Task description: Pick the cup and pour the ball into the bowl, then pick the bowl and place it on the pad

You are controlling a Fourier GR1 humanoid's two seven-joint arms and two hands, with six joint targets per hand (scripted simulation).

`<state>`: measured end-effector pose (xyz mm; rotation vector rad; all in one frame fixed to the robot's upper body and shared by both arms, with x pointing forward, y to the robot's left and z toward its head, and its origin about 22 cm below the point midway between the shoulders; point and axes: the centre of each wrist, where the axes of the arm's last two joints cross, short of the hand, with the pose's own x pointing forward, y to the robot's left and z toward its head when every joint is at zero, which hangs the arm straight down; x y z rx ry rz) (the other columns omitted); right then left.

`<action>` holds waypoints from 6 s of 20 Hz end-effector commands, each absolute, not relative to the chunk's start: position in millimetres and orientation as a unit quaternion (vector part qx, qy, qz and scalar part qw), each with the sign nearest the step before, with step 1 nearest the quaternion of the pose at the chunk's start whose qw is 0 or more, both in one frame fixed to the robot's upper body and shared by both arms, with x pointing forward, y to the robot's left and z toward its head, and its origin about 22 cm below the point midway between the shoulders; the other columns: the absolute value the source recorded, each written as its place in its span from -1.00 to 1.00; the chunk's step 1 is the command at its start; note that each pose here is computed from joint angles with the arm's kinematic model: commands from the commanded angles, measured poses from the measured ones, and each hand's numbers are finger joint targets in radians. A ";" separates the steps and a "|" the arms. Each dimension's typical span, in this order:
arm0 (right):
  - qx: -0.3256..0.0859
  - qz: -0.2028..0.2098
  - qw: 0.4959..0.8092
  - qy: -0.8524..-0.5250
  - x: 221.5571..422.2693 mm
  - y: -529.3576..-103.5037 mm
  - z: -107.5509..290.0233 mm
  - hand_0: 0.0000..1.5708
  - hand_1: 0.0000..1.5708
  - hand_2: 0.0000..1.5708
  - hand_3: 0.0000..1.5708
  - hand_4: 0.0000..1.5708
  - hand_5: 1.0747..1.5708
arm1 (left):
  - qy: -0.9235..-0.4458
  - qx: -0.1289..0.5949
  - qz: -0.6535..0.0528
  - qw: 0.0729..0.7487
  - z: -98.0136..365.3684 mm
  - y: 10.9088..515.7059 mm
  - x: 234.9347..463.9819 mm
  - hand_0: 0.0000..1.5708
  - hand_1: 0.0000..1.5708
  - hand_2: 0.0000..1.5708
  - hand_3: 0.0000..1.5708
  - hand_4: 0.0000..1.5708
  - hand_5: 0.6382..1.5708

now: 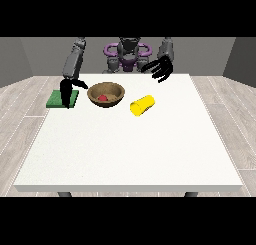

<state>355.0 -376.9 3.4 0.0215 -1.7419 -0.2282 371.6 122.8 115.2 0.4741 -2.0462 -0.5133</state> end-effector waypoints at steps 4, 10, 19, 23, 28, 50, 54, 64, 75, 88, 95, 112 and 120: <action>0.039 -0.046 0.665 -0.745 370.9 -336.5 11.0 -1.00 -1.00 -1.00 -1.00 -0.70 0.91 | -0.827 0.131 -0.124 0.533 51.3 159.2 368.7 -1.00 -1.00 -1.00 -1.00 -1.00 0.88; 0.043 -0.056 0.688 -0.722 358.4 -317.0 -23.9 -1.00 -1.00 -1.00 -1.00 -1.00 0.89 | -0.812 0.093 -0.130 0.561 56.9 159.7 373.8 -1.00 -1.00 -1.00 -1.00 -1.00 0.91; 0.042 -0.102 0.673 -0.731 355.8 -325.9 -40.5 -1.00 -1.00 -1.00 -1.00 -0.70 0.90 | -0.852 0.092 -0.150 0.494 96.5 142.3 370.9 -1.00 -1.00 -1.00 -1.00 -1.00 0.97; 0.042 -0.108 0.668 -0.735 350.4 -316.5 -50.2 -1.00 -1.00 -1.00 -1.00 -0.85 0.82 | -0.848 0.084 -0.157 0.499 124.6 135.5 374.6 -1.00 -1.00 -1.00 -1.00 -1.00 0.97; 0.049 -0.140 0.687 -0.711 341.2 -297.0 -67.1 -1.00 -1.00 -1.00 -1.00 -0.69 0.84 | -0.843 0.076 -0.165 0.506 98.9 148.4 365.1 -1.00 -1.00 -1.00 -1.00 -1.00 0.98; -0.084 -0.078 0.796 -0.594 360.8 -283.6 -51.7 1.00 1.00 1.00 1.00 0.30 0.93 | -0.815 0.076 -0.141 0.557 80.6 214.8 369.8 -1.00 -1.00 -1.00 -1.00 -1.00 1.00; -0.095 -0.059 0.813 -0.572 368.1 -282.4 -42.0 1.00 1.00 1.00 1.00 0.30 0.93 | -0.796 0.099 -0.126 0.584 56.4 206.7 358.4 -1.00 -1.00 -1.00 -1.00 -1.00 1.00; -0.070 -0.051 0.814 -0.575 396.0 -312.3 25.4 1.00 1.00 1.00 1.00 0.35 0.97 | -0.793 0.123 -0.092 0.590 46.5 249.6 365.6 -1.00 -1.00 -1.00 -1.00 -1.00 1.00; -0.023 -0.083 0.787 -0.611 371.4 -400.9 46.8 1.00 1.00 1.00 1.00 0.37 0.95 | -0.819 0.153 -0.087 0.546 23.5 241.1 358.1 -1.00 -1.00 -1.00 -1.00 -1.00 0.99; -0.092 -0.114 0.686 -0.713 324.9 -517.1 107.6 1.00 1.00 1.00 -1.00 0.33 0.99 | -0.889 0.146 -0.108 0.419 108.1 206.0 353.5 -1.00 -1.00 -1.00 -1.00 -1.00 0.98; -0.117 -0.089 0.678 -0.720 321.7 -518.6 99.7 1.00 1.00 1.00 -0.75 0.32 0.99 | -0.893 0.168 -0.093 0.407 117.9 188.3 335.7 -1.00 -1.00 -1.00 -1.00 -1.00 0.99; -0.099 -0.087 0.726 -0.675 322.0 -509.5 76.5 1.00 1.00 1.00 0.29 -0.12 0.99 | -0.885 0.126 -0.097 0.438 127.1 196.8 324.8 -1.00 -1.00 -1.00 -1.00 -1.00 0.99; -0.209 -0.106 0.722 -0.651 306.0 -542.3 114.6 -0.54 -0.54 -0.35 -0.22 -1.00 0.74 | -0.893 0.133 -0.092 0.420 134.8 193.2 313.4 -1.00 -1.00 -1.00 -1.00 -1.00 0.99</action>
